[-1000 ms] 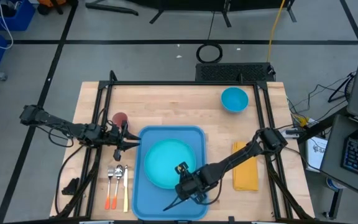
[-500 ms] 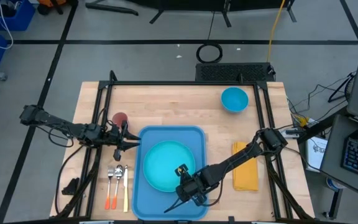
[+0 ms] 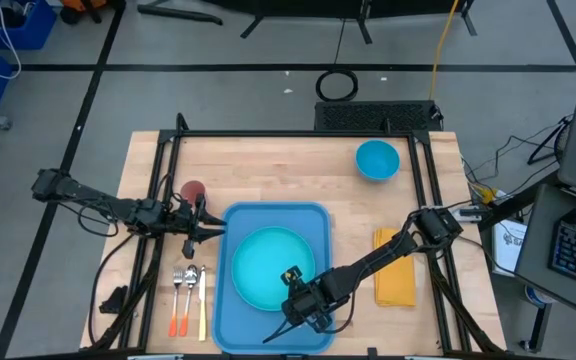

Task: Set up tray
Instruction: Put the blue plate on the blue serving tray

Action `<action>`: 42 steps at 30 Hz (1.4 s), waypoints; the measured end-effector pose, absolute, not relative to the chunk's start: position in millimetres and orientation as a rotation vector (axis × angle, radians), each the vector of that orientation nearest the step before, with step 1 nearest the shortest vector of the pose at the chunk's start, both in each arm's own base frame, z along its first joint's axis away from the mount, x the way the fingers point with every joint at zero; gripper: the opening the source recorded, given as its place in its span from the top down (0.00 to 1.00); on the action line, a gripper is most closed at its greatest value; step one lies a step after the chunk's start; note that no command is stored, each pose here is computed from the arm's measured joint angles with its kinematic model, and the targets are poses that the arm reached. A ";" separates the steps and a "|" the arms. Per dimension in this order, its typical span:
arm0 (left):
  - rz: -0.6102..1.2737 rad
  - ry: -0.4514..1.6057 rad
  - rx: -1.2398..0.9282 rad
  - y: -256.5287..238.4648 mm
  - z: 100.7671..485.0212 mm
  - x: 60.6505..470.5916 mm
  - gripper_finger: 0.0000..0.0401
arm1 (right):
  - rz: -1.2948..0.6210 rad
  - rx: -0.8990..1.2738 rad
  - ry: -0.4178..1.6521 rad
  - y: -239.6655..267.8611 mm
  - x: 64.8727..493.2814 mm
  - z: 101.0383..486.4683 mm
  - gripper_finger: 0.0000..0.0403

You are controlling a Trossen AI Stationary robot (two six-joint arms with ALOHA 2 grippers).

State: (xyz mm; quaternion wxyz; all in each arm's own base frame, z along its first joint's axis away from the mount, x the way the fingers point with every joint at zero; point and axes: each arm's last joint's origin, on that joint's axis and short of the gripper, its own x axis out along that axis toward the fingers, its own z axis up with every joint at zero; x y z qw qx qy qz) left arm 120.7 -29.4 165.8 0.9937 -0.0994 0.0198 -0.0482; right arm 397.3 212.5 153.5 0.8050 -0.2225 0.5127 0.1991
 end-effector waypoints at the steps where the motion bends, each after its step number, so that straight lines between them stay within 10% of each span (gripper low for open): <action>1: -0.096 0.042 -0.205 -29.4 165.6 120.7 0.72 | 0.426 -0.476 1.098 212.4 397.5 153.3 0.98; 34: -0.093 0.056 -0.208 -29.4 164.1 120.6 0.72 | 0.424 -0.423 1.054 213.5 396.7 166.9 0.96; 42: -0.093 0.057 -0.207 -29.3 164.0 120.6 0.72 | 0.414 -0.367 1.060 214.2 396.9 167.1 0.83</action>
